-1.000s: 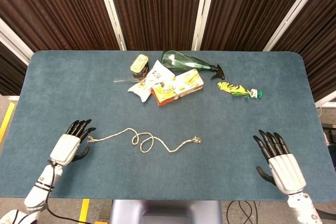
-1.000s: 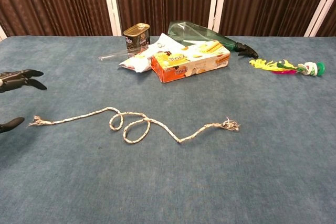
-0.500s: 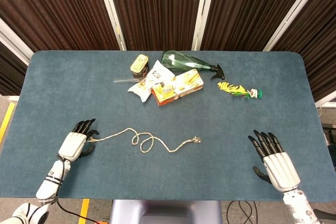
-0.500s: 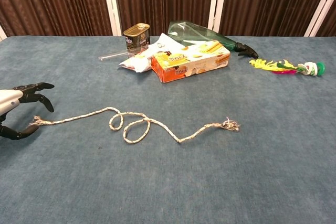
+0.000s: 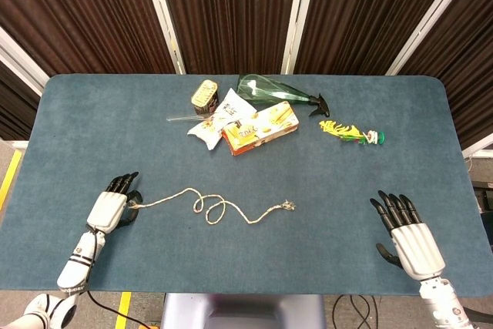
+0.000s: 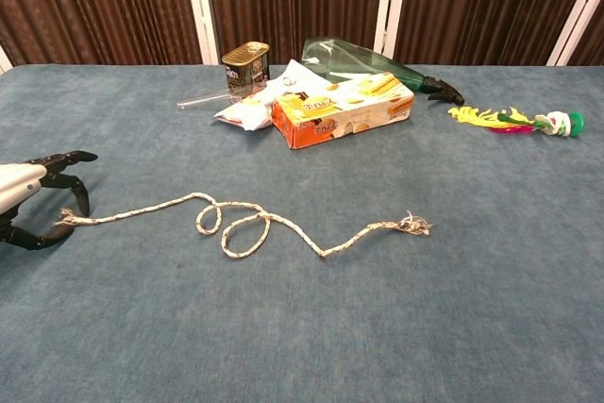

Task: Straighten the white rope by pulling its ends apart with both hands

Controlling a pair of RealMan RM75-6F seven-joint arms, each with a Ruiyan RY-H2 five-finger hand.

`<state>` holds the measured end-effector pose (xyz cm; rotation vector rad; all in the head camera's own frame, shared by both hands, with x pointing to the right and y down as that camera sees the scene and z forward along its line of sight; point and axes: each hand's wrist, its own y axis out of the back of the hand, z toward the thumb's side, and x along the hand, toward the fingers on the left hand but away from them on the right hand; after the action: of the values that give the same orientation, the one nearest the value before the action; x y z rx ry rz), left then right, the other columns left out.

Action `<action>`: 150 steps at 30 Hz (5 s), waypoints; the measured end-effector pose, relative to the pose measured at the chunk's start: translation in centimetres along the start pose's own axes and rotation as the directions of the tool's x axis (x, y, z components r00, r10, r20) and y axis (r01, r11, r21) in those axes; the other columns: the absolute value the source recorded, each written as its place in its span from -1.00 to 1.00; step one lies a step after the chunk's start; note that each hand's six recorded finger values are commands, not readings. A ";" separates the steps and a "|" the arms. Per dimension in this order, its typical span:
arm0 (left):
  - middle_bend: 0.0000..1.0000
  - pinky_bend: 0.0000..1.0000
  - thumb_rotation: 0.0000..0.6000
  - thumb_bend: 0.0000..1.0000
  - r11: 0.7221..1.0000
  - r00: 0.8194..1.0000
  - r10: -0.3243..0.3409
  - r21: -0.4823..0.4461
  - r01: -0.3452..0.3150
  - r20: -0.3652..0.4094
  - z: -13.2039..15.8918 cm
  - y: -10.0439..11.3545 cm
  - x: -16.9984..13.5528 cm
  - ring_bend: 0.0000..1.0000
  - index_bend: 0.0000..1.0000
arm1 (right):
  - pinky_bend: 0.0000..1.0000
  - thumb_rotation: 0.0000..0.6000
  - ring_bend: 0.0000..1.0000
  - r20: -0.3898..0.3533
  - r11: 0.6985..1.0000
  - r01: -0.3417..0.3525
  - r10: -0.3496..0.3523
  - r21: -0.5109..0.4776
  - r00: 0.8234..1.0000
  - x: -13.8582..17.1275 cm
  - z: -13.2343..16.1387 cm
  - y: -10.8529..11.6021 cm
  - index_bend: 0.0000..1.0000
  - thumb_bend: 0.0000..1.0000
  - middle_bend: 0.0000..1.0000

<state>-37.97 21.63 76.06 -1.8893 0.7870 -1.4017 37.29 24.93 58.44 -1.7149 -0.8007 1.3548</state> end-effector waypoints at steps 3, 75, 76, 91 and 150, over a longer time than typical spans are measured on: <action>-1.00 -0.77 1.00 -0.12 1.000 1.000 0.002 0.003 -0.001 -0.002 -0.1 -0.1 0.1 -1.00 0.04 | -1.00 1.00 -1.00 0.004 1.000 -0.002 0.002 0.003 1.000 0.1 -0.1 -0.1 -1.00 -0.34 -1.00; -1.00 -0.86 1.00 -0.12 1.000 1.000 0.017 0.009 -0.017 0.006 -1.8 3.9 -2.0 -1.00 0.17 | -1.00 1.00 -1.00 -0.211 0.953 -0.223 0.265 0.202 0.941 -19.5 16.3 -10.3 0.23 -0.08 -1.00; -1.00 -0.86 1.00 -0.12 1.000 1.000 0.017 0.008 -0.017 0.006 -1.8 3.9 -2.0 -1.00 0.17 | -1.00 1.00 -1.00 -0.209 0.952 -0.226 0.268 0.205 0.940 -19.4 16.3 -10.4 0.24 -0.08 -1.00; -1.00 -0.86 1.00 -0.12 1.000 1.000 0.016 0.003 -0.016 0.006 -1.9 4.0 -2.0 -1.00 0.17 | -1.00 1.00 -1.00 -0.188 0.955 -0.213 0.252 0.205 0.949 -19.6 15.6 -10.2 0.51 0.05 -0.89; -1.00 -0.86 1.00 -0.12 0.995 0.983 -0.073 0.049 0.082 -0.166 -7.7 3.2 -2.2 -1.00 -0.78 | -1.00 1.00 -1.00 0.237 0.946 -0.311 0.282 0.094 0.930 -10.1 -8.7 -8.6 -0.85 0.11 -1.00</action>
<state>-46.22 20.26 73.98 -1.7963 0.7508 -1.6271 43.45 18.83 71.76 -1.6483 -0.5694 1.7890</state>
